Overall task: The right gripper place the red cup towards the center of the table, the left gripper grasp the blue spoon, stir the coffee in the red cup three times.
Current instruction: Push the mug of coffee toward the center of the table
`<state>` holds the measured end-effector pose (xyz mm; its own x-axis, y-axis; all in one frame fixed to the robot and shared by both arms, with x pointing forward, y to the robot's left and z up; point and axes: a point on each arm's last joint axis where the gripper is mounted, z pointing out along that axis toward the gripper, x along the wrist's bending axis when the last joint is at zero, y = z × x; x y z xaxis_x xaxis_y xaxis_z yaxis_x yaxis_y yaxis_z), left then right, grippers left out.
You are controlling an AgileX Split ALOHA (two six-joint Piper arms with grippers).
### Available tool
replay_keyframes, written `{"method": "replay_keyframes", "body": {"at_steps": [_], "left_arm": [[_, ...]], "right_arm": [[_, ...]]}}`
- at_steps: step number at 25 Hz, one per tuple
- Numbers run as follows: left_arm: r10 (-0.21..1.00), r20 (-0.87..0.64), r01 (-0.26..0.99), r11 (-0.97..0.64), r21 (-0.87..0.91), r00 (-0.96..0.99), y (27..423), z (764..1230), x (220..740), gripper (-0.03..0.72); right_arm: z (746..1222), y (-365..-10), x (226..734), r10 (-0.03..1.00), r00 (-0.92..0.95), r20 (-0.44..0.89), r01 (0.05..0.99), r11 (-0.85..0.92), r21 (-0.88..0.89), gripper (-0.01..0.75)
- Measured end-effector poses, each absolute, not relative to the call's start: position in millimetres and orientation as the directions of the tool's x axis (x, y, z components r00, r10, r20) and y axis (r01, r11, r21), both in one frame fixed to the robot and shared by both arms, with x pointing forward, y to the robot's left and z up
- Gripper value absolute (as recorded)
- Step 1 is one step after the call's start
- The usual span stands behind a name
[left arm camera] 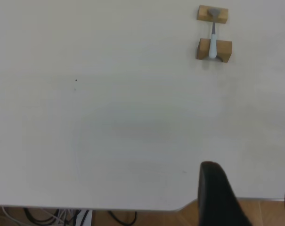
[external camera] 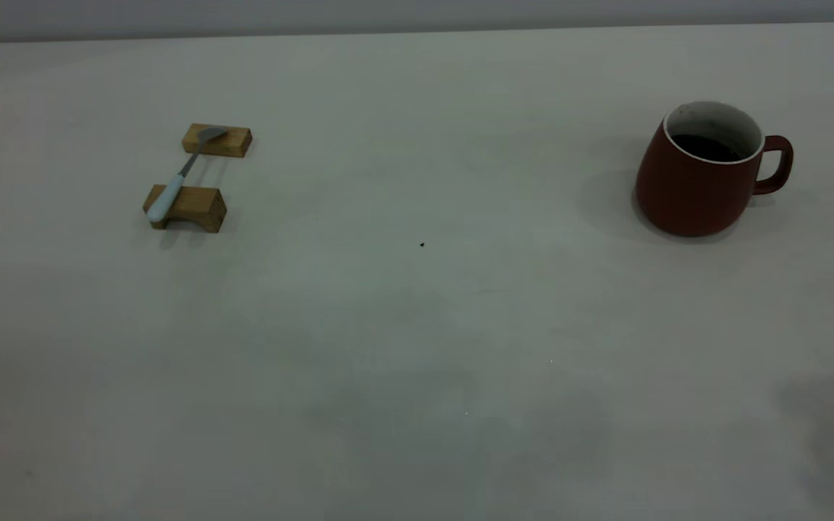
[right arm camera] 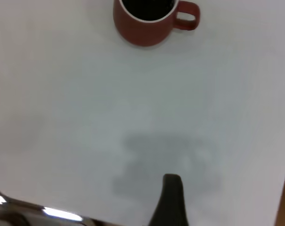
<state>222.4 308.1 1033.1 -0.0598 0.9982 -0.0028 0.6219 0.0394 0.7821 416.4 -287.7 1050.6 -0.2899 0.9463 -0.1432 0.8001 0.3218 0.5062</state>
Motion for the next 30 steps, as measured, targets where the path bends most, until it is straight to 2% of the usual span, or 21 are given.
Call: {"method": "replay_keyframes", "body": {"at_steps": [7, 13, 20, 30], "left_arm": [[0.998, -0.003, 0.622, 0.039, 0.782, -0.06, 308.1, 1033.1, 222.4, 0.426], [0.998, -0.003, 0.622, 0.039, 0.782, -0.06, 308.1, 1033.1, 222.4, 0.426], [0.998, -0.003, 0.622, 0.039, 0.782, -0.06, 308.1, 1033.1, 222.4, 0.426], [0.998, -0.003, 0.622, 0.039, 0.782, -0.06, 308.1, 1033.1, 222.4, 0.426]], "right_arm": [[1011.9, -282.4, 503.0, 0.83, -0.519, -0.203, 0.757, 0.557, 0.342, 0.717], [971.7, -279.0, 558.9, 0.673, -0.704, -0.227, 0.632, 0.739, 0.232, 0.713], [922.1, -278.1, 611.1, 0.537, -0.815, -0.217, 0.522, 0.843, 0.127, 0.708], [864.8, -275.3, 649.7, 0.394, -0.905, -0.163, 0.389, 0.919, 0.059, 0.699]]}}
